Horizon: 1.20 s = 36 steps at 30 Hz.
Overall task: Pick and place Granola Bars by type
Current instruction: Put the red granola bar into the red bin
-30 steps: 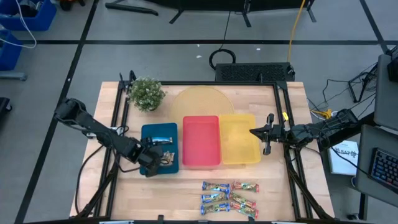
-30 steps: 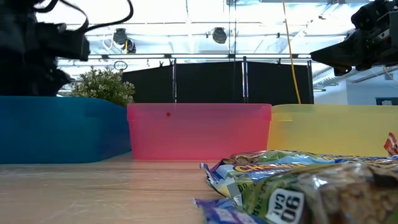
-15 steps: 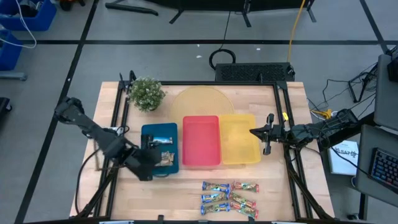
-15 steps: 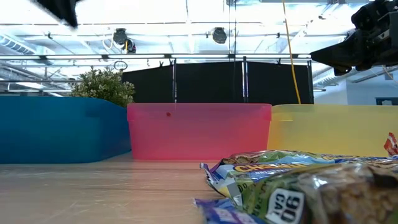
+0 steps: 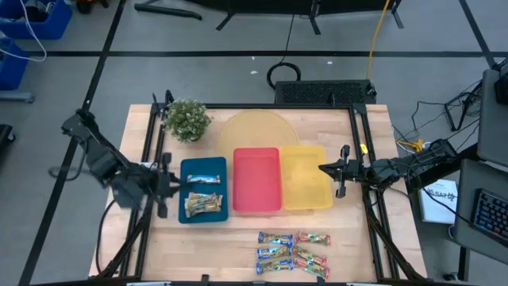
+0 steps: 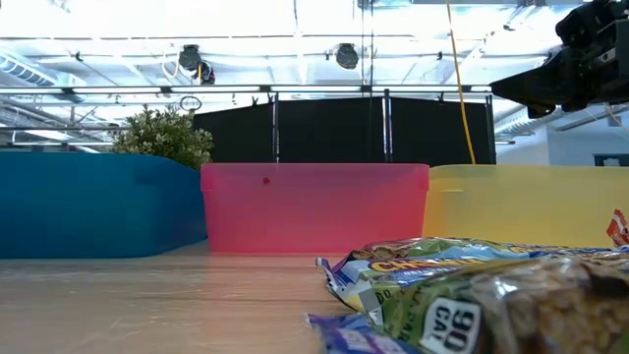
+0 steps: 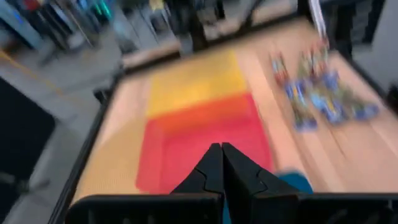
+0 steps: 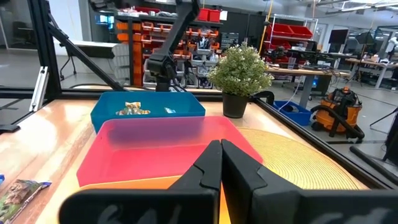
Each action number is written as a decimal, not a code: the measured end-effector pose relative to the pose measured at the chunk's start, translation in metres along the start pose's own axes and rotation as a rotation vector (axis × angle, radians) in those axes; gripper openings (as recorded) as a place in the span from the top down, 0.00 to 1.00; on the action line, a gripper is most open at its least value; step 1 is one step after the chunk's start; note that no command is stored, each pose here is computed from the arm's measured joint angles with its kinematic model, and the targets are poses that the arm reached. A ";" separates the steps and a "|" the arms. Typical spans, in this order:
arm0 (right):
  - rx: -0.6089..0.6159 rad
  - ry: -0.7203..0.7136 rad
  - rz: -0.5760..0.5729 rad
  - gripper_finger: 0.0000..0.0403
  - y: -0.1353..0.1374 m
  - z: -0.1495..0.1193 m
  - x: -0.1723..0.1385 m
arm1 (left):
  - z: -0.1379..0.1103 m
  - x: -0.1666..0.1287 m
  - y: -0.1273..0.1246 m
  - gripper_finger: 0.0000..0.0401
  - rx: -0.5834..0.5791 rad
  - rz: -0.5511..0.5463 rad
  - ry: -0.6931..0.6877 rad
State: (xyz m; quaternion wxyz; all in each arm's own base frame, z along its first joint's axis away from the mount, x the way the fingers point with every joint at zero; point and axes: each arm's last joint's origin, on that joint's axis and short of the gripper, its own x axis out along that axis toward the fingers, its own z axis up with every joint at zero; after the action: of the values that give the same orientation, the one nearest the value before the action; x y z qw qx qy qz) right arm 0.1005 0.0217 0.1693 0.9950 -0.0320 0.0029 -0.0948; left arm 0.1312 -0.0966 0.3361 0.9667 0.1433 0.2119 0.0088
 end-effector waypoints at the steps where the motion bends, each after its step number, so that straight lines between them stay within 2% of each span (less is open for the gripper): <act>1: 0.000 -0.001 0.000 1.00 0.000 0.000 0.000 | -0.006 0.001 0.002 0.99 -0.012 -0.006 -0.057; 5: 0.000 -0.001 0.000 1.00 0.000 0.000 0.000 | -0.043 0.010 -0.003 0.99 -0.009 -0.144 -0.279; 7: 0.000 -0.001 0.000 1.00 0.000 0.000 0.000 | -0.065 0.016 -0.007 0.99 -0.005 -0.162 -0.350; 13: 0.023 0.002 0.000 1.00 0.000 0.000 0.000 | -0.109 0.016 -0.001 1.00 -0.042 -0.101 -0.435; 16: 0.024 0.001 0.000 1.00 0.000 0.000 0.000 | -0.115 0.006 0.012 1.00 -0.077 -0.020 -0.467; 19: 0.017 0.001 0.000 1.00 0.000 0.000 0.000 | -0.117 -0.005 0.026 1.00 -0.095 -0.021 -0.514; 24: -0.002 0.001 -0.002 1.00 0.000 0.000 0.000 | -0.135 -0.003 0.031 1.00 -0.117 -0.038 -0.458; 28: -0.003 0.002 -0.003 1.00 0.000 0.000 0.000 | -0.152 0.015 0.021 1.00 -0.113 -0.121 -0.454; 32: -0.005 0.002 -0.003 1.00 0.000 0.000 0.000 | -0.175 0.034 0.012 1.00 -0.091 -0.113 -0.392; 34: -0.005 0.006 -0.003 1.00 0.000 -0.001 0.000 | -0.177 0.037 0.012 1.00 -0.099 -0.116 -0.408; 36: -0.010 0.013 -0.003 1.00 0.000 -0.001 0.000 | -0.176 0.037 0.011 1.00 -0.084 -0.164 -0.428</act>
State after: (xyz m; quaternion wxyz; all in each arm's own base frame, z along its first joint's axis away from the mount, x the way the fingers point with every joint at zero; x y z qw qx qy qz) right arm 0.1005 0.0216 0.1679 0.9946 -0.0361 0.0100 -0.0963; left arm 0.0924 -0.0350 0.1713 0.9922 0.0840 0.0123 -0.0914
